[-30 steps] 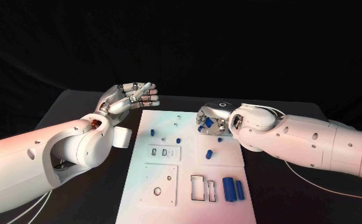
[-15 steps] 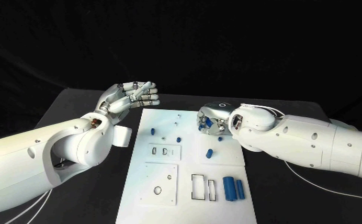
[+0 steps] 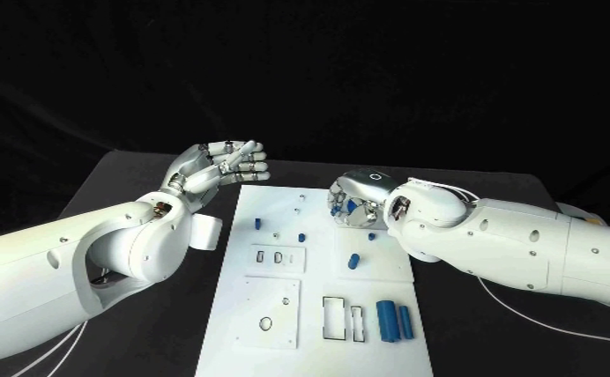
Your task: Assemble the parts on the task board
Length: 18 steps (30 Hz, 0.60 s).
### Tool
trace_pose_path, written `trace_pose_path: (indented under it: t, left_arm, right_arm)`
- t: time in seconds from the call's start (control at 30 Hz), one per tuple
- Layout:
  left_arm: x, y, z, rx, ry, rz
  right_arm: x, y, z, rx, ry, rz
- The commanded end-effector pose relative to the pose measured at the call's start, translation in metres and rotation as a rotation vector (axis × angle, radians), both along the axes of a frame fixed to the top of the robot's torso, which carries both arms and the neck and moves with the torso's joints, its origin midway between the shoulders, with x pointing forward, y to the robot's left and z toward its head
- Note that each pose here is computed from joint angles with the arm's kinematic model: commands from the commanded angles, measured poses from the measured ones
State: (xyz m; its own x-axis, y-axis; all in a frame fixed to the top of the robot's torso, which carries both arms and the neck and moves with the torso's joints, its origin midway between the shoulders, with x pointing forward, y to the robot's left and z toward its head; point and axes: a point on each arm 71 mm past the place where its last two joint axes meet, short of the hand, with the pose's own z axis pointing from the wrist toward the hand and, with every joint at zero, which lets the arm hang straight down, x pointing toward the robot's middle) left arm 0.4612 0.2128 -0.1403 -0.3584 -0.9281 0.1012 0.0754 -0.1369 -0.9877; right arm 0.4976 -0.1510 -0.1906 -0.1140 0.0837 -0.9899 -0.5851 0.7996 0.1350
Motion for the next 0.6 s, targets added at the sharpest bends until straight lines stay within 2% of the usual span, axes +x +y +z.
trace_pose_path:
  t: [0.03, 0.27, 0.6]
  left_arm:
    - [0.0001, -0.001, 0.0012, -0.01, -0.001, -0.022]
    - [0.0008, -0.002, 0.001, -0.011, -0.001, -0.024]
    - [0.0008, -0.004, 0.001, -0.013, -0.001, -0.03]
  right_arm:
    - [0.003, 0.003, 0.011, 0.065, -0.066, -0.035]
    - [0.019, 0.01, 0.017, 0.134, -0.089, -0.092]
    - [0.027, 0.038, 0.014, 0.16, -0.096, -0.068]
